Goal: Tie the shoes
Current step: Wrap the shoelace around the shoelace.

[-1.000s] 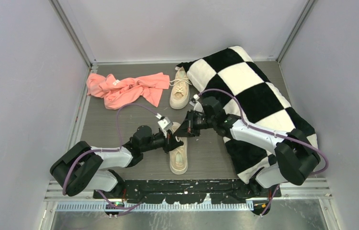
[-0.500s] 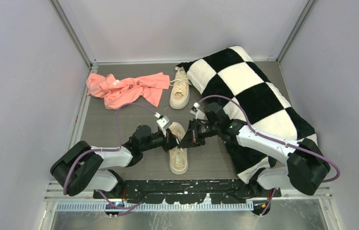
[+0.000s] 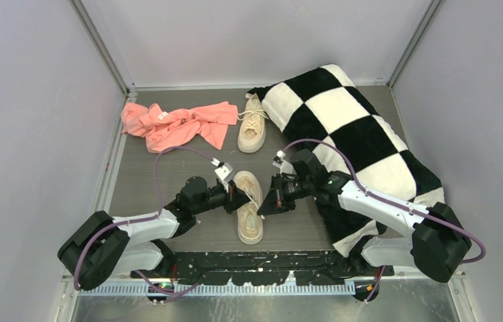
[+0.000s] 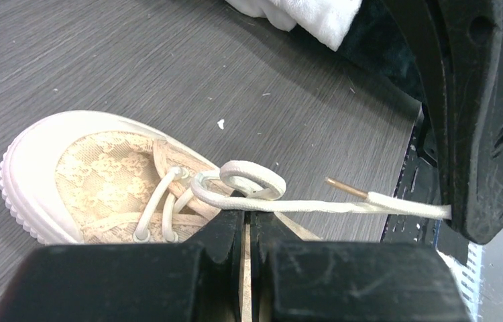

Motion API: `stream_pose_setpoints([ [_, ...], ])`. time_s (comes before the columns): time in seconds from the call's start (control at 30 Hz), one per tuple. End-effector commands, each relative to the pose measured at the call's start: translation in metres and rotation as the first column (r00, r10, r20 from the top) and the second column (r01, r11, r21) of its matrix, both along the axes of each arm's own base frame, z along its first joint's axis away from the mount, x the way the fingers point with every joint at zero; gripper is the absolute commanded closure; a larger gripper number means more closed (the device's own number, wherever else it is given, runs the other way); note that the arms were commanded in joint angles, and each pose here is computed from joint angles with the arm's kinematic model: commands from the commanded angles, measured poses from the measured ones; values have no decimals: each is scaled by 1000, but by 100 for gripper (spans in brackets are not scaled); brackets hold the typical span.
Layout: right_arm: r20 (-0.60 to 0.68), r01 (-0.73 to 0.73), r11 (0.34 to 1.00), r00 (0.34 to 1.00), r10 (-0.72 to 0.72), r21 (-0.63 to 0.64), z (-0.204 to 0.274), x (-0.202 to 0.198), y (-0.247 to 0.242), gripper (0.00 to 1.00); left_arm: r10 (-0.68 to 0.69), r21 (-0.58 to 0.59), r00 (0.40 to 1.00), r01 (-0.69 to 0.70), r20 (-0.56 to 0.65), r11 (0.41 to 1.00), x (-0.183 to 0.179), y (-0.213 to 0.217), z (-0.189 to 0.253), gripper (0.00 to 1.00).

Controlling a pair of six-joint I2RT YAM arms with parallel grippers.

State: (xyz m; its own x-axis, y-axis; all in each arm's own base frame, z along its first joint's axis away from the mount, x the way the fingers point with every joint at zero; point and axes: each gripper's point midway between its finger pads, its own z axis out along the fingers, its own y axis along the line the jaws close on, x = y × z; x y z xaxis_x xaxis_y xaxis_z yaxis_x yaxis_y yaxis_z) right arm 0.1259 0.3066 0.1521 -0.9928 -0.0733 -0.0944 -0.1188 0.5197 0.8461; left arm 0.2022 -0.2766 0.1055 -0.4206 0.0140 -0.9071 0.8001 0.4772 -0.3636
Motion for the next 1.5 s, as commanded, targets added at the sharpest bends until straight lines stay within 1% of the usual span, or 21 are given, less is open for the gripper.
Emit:
stream_pose_setpoints([
  [0.0, 23, -9, 1000, 1000, 9, -5, 0, -5, -6, 99, 25, -10, 999, -25, 34, 1000, 3, 5, 9, 100],
  [0.17, 9, -15, 1000, 1000, 15, -18, -10, -6, -7, 99, 26, -7, 999, -26, 22, 1000, 2, 5, 6, 100],
  [0.5, -42, -44, 998, 998, 42, -38, -28, -15, -10, 99, 47, -18, 998, -46, 39, 999, 7, 6, 11, 100],
  [0.73, -59, -70, 997, 996, 68, -25, -30, -20, -10, 100, 57, -13, 998, -56, 37, 998, 8, 7, 9, 100],
  [1.47, -110, -133, 983, 987, 119, -130, -71, -33, -25, 99, 70, -14, 997, -70, 40, 997, 9, 9, 11, 100],
])
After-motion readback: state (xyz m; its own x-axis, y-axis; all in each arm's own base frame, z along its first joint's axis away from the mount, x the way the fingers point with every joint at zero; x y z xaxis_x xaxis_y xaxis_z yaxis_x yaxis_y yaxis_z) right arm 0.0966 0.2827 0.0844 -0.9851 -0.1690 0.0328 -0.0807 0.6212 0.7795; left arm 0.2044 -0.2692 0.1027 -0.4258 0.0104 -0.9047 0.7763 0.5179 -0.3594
